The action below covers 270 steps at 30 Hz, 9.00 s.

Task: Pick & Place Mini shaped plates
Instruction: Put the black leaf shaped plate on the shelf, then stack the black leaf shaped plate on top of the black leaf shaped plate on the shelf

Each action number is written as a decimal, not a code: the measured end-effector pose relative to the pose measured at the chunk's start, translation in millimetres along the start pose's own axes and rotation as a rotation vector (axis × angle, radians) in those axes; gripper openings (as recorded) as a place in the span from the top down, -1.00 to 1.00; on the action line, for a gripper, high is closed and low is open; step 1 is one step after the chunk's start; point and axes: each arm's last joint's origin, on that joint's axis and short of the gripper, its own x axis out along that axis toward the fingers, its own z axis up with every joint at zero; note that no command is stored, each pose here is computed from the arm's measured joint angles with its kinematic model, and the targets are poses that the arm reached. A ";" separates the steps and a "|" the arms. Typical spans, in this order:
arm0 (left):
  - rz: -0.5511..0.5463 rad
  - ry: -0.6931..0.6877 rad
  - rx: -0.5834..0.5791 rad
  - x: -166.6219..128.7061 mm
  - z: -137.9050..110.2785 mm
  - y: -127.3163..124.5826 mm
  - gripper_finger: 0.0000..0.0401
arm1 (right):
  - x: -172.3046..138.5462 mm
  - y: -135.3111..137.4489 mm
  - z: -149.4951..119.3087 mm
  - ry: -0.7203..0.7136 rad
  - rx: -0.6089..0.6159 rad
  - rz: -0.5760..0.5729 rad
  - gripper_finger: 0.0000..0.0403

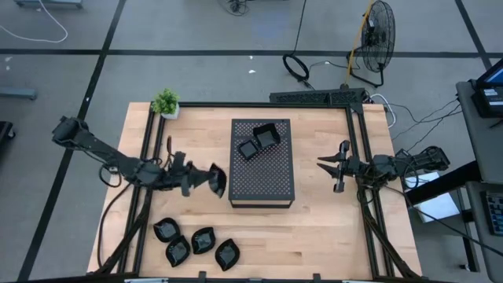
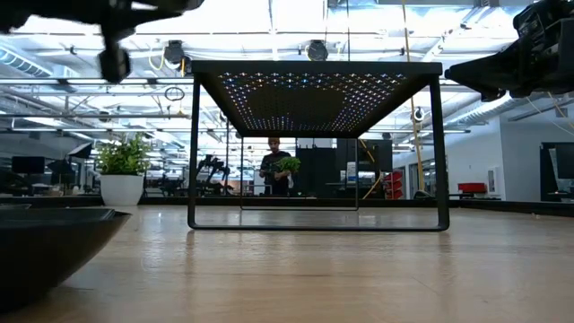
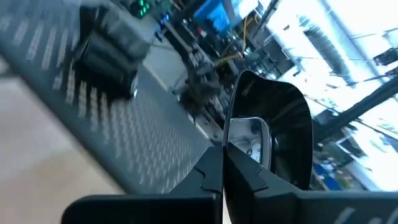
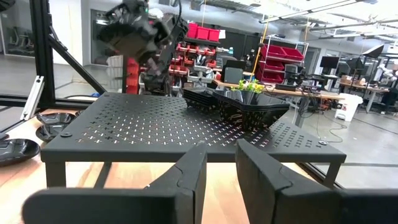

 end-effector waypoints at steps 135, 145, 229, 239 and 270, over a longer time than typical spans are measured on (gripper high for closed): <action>0.820 1.117 0.543 -22.1 -95.3 18.4 0.47 | 0.9 0.7 -1.4 0.017 -0.008 0.002 0.64; 0.798 1.122 0.544 -31.8 -106.1 32.3 0.47 | 0.9 0.6 -1.4 0.016 -0.008 0.003 0.64; 1.407 0.463 -0.487 -41.5 -90.2 33.7 0.72 | 0.9 0.6 -1.4 0.016 -0.008 0.002 0.64; 1.322 0.384 -0.389 -39.4 -87.1 35.3 0.98 | 0.9 0.6 -1.4 0.016 -0.008 0.002 0.64; 0.325 0.033 0.192 5.8 55.6 -129.4 1.00 | 0.9 0.6 -1.4 0.016 -0.008 0.002 0.64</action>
